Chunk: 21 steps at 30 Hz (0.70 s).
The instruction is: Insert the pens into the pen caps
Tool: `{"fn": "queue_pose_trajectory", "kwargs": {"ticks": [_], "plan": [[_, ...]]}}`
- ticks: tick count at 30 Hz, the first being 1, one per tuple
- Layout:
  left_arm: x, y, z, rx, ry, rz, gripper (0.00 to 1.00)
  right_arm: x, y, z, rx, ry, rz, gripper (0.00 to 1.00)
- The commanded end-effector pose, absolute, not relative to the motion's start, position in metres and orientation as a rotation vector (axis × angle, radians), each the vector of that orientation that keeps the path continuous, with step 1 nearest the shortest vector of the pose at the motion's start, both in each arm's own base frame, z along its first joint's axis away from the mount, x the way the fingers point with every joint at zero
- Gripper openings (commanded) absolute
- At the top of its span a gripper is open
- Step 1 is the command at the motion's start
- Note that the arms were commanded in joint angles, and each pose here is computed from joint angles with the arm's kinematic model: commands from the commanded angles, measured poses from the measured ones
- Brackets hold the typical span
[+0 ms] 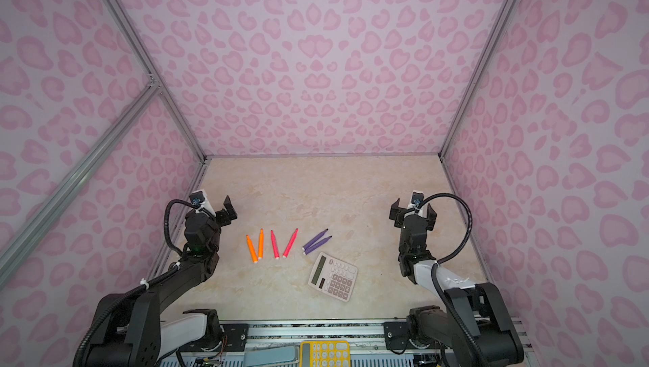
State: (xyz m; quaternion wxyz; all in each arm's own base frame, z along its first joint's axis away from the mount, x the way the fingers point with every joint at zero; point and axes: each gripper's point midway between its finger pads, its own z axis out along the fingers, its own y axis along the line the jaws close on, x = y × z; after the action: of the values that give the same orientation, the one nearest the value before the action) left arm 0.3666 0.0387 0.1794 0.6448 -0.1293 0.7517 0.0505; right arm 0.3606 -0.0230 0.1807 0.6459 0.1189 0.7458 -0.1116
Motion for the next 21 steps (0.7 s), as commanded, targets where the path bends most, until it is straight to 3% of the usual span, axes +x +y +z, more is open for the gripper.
{"fn": "queue_pose_trajectory", "kwargs": {"ticks": [1,4,7,12,15,19,21], "plan": [[0.357,0.025,0.183,-0.317,1.743,-0.017,0.98,0.348,-0.034,0.186,0.46,1.724,-0.222,0.99],[0.352,0.007,0.19,-0.397,1.852,-0.204,0.98,0.346,-0.028,0.203,0.57,1.703,-0.027,0.99],[0.349,-0.037,0.205,-0.191,1.821,-0.438,0.98,0.351,0.007,0.227,0.475,1.735,0.289,0.99],[0.337,-0.02,0.191,-0.384,1.873,-0.417,0.98,0.34,0.014,0.243,0.508,1.645,0.474,0.99],[0.313,-0.053,0.205,-0.163,1.78,-0.602,0.98,0.339,0.029,0.249,0.442,1.604,0.603,0.99],[0.288,0.006,0.215,-0.526,1.63,-0.416,0.98,0.35,0.025,0.218,0.611,1.72,0.612,0.98],[0.261,0.047,0.192,-0.838,1.607,-0.282,0.98,0.361,0.039,0.213,0.538,1.807,0.603,0.98]]}}
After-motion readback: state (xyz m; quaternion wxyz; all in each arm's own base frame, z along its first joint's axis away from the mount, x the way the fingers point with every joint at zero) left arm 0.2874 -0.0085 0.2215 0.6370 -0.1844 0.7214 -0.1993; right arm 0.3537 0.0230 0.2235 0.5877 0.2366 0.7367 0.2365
